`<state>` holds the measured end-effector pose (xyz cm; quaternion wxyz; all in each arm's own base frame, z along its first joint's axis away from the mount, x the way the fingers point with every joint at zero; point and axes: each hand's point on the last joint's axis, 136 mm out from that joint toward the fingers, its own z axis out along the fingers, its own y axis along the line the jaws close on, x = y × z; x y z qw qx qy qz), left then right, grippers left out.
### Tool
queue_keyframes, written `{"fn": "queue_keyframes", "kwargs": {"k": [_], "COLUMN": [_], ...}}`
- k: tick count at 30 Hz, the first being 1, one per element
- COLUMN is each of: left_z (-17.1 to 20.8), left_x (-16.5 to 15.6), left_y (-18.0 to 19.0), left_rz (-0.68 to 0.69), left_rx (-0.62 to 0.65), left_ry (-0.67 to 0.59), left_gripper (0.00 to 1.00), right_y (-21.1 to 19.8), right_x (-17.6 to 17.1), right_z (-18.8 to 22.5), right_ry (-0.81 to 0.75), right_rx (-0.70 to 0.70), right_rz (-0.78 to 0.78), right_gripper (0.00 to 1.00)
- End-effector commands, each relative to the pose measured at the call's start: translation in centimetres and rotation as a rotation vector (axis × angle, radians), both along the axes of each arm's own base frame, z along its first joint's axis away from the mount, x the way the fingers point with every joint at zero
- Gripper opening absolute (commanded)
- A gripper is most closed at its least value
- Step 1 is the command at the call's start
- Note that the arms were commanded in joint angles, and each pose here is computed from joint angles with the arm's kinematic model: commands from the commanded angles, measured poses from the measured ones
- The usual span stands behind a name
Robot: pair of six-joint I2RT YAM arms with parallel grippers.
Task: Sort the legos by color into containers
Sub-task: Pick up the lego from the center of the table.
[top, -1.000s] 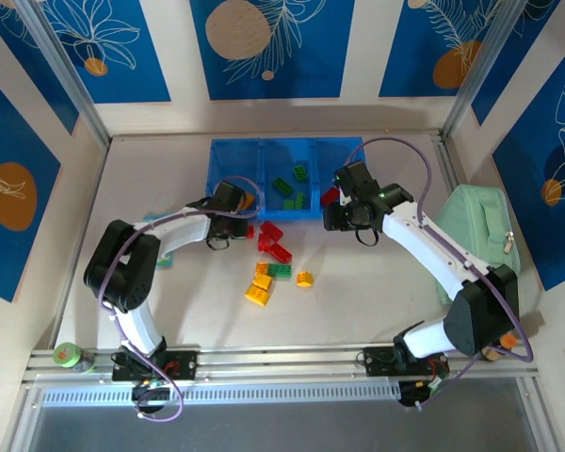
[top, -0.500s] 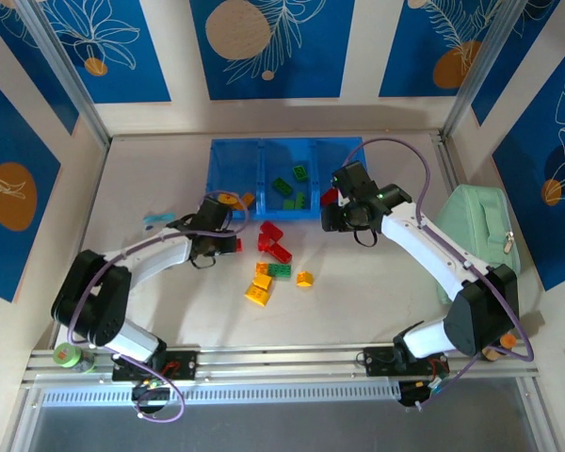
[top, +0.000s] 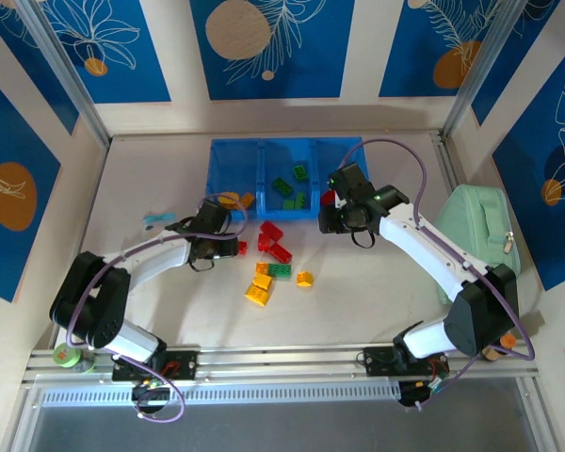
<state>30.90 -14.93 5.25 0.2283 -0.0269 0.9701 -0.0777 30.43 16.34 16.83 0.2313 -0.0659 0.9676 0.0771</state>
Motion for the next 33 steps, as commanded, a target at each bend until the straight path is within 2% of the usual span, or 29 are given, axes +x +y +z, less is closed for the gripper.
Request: {"fn": "queue_keyframes", "kwargs": {"k": [1, 22, 33], "left_z": [0.0, -2.1, -2.6], "left_x": [-0.4, 0.7, 2.2], "left_y": [0.7, 0.8, 0.0], "left_rz": [0.019, 0.075, 0.035], "left_rx": [0.027, -0.014, 0.004], "left_ry": [-0.002, 0.045, 0.067], "left_gripper": [0.59, 0.57, 0.52], "right_y": [-0.2, 0.5, 0.5], "right_x": [-0.6, -0.7, -0.8], "right_z": [0.0, -1.1, -1.5], "right_ry": [0.004, 0.02, 0.027], "right_rx": [-0.005, 0.002, -0.001], "right_rz": [-0.014, 0.004, 0.002], "right_gripper": [0.52, 0.52, 0.52]}}
